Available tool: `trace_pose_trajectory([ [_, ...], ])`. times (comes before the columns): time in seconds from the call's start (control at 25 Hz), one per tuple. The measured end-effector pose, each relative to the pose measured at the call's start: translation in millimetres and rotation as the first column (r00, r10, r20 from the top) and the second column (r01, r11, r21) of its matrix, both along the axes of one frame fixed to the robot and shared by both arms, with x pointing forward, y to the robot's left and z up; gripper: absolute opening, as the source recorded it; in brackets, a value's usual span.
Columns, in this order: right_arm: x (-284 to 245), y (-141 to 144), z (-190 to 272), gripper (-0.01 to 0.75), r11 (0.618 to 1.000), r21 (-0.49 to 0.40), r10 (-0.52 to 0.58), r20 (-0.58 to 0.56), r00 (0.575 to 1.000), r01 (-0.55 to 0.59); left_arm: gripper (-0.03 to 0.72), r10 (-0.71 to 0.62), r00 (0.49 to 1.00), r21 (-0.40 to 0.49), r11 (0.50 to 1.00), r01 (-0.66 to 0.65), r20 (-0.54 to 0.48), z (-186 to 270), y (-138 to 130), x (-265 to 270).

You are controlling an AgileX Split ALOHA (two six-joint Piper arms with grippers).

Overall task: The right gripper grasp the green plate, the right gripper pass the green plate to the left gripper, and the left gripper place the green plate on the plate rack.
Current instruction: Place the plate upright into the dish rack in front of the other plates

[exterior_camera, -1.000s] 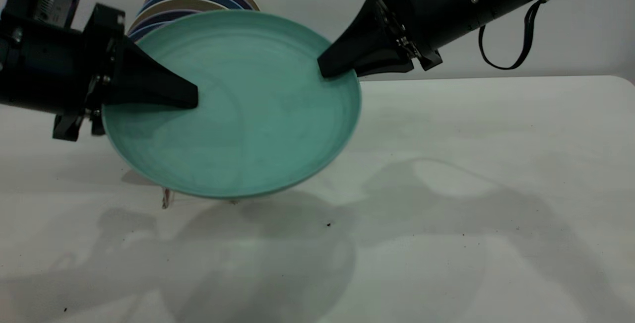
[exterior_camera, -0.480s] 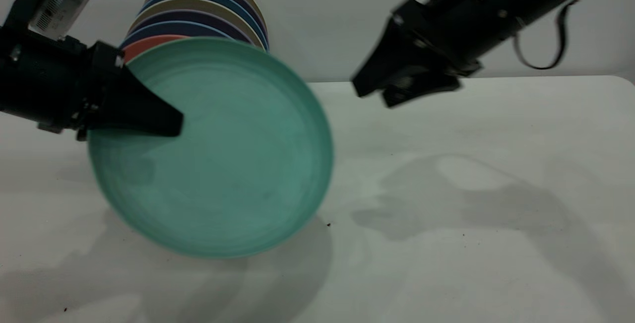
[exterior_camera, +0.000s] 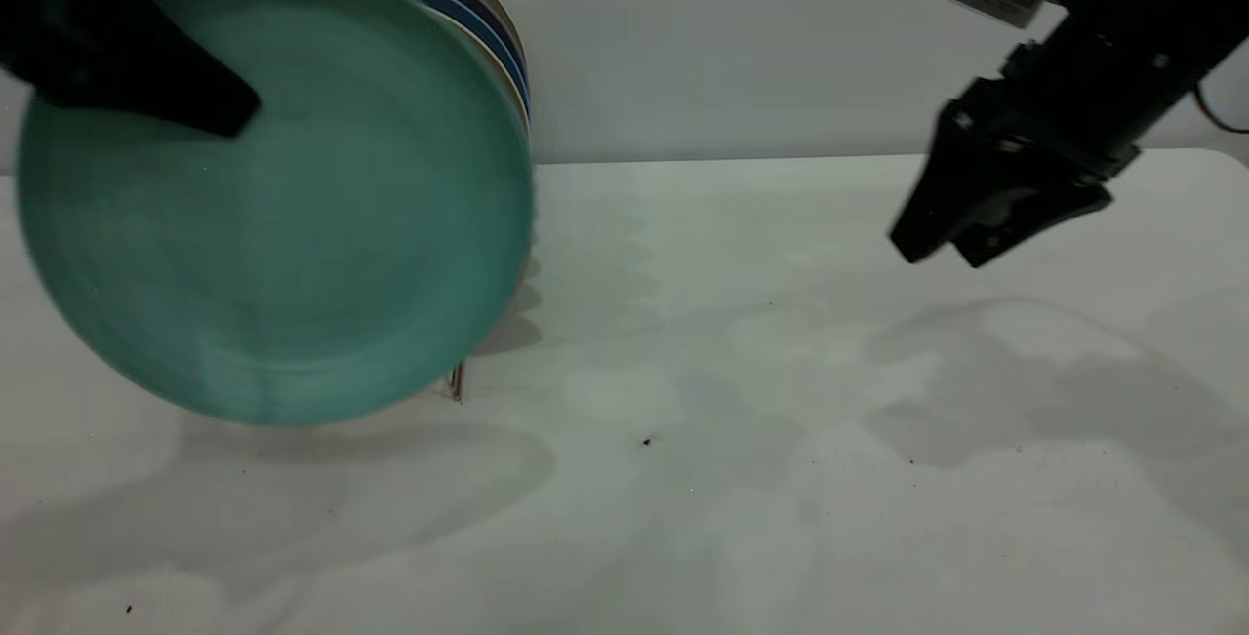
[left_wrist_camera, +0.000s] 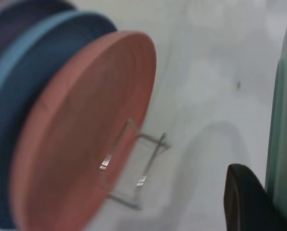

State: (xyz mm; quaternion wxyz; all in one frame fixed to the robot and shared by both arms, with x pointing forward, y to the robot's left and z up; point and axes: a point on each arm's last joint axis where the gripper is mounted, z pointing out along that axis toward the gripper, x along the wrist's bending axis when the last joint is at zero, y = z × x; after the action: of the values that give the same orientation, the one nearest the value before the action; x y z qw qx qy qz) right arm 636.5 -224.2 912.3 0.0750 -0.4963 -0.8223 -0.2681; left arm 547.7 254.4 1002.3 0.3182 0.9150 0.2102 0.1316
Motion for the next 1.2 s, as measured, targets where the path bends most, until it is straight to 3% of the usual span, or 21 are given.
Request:
trace_pose_trajectory([
  [0.2, 2.7, -19.7, -3.0, 0.553, 0.997, -0.069, -0.038, 0.005, 0.999, 0.038, 0.132, -0.194, 0.967, 0.152, 0.974, 0.17, 0.167, 21.2, 3.0, 12.9],
  [0.44, 3.7, -26.3, -4.1, 0.55, 0.994, -0.099, -0.043, 0.015, 0.999, 0.044, 0.132, -0.295, 0.896, 0.244, 0.944, 0.221, 0.331, 33.0, 2.7, 23.8],
  [0.8, 3.9, -26.4, -4.2, 0.55, 0.994, -0.1, -0.043, 0.017, 0.999, 0.045, 0.132, -0.261, 0.913, 0.243, 0.952, 0.188, 0.315, 10.4, 1.0, 38.8],
  [1.2, 4.0, -26.3, -4.1, 0.55, 0.994, -0.099, -0.045, 0.018, 0.999, 0.046, 0.132, -0.262, 0.891, 0.288, 0.944, 0.158, 0.37, 9.7, -19.4, 44.6],
])
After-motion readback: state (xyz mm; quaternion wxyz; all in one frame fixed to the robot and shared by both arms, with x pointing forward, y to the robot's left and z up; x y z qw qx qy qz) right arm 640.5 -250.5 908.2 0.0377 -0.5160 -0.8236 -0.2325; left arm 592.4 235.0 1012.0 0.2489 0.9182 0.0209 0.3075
